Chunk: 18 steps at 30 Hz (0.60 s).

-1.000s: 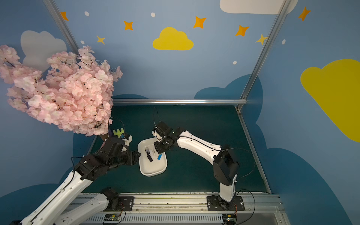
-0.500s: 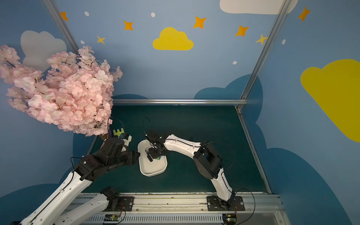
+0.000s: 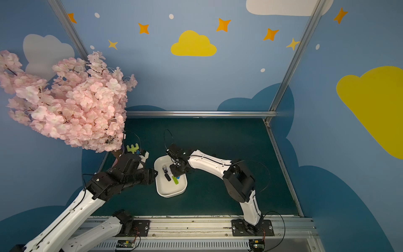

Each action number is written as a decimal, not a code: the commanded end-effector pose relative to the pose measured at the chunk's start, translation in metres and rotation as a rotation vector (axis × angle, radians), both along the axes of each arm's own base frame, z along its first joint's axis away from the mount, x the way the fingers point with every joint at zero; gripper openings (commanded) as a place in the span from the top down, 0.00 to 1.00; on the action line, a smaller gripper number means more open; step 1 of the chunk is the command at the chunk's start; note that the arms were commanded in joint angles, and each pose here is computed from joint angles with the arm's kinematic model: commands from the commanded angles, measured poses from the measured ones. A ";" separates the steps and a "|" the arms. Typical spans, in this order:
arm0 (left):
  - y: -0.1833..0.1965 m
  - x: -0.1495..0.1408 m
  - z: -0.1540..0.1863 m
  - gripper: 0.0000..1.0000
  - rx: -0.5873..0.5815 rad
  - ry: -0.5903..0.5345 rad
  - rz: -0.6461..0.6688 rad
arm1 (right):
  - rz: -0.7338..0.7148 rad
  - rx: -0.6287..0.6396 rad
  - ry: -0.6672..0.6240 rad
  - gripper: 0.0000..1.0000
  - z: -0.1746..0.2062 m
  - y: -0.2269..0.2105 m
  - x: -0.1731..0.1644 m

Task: Put the usb flash drive into the storage box
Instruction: Place the USB flash in the storage box, then pick up the USB flash from the center of the board.

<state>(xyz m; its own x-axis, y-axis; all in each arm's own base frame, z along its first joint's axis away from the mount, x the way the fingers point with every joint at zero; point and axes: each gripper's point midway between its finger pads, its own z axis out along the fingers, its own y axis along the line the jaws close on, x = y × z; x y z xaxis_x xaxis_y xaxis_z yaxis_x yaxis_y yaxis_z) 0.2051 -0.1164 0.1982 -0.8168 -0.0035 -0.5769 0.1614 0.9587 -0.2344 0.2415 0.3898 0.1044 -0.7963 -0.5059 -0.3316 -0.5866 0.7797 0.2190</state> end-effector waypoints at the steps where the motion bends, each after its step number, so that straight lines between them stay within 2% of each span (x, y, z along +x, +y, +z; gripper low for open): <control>1: -0.012 0.001 -0.005 0.36 -0.024 0.027 -0.042 | -0.112 0.078 -0.106 0.66 0.057 -0.051 0.033; 6: -0.050 0.016 -0.003 0.41 -0.094 0.053 -0.109 | -0.413 0.074 -0.193 0.64 0.068 -0.171 0.073; 8: -0.074 0.030 -0.001 0.40 -0.069 0.040 -0.136 | -0.550 0.071 -0.221 0.63 0.058 -0.217 0.084; 11: -0.116 0.054 -0.005 0.39 0.001 0.061 -0.172 | -0.722 0.122 -0.181 0.62 0.042 -0.269 0.089; 16: -0.187 0.089 -0.035 0.38 0.072 0.154 -0.225 | -0.962 0.175 -0.139 0.62 0.013 -0.320 0.088; 18: -0.212 0.103 -0.053 0.39 0.093 0.192 -0.241 | -0.965 0.191 -0.138 0.62 0.011 -0.323 0.087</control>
<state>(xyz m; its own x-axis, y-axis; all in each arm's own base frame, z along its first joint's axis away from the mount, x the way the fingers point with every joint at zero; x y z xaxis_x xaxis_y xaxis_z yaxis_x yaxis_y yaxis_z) 0.2989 -0.3091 0.1656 -0.8639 0.2307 -0.4476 0.3533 0.9111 -0.2124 0.3146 0.0603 0.0952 -0.8416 0.3514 -0.4102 0.2581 0.9287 0.2663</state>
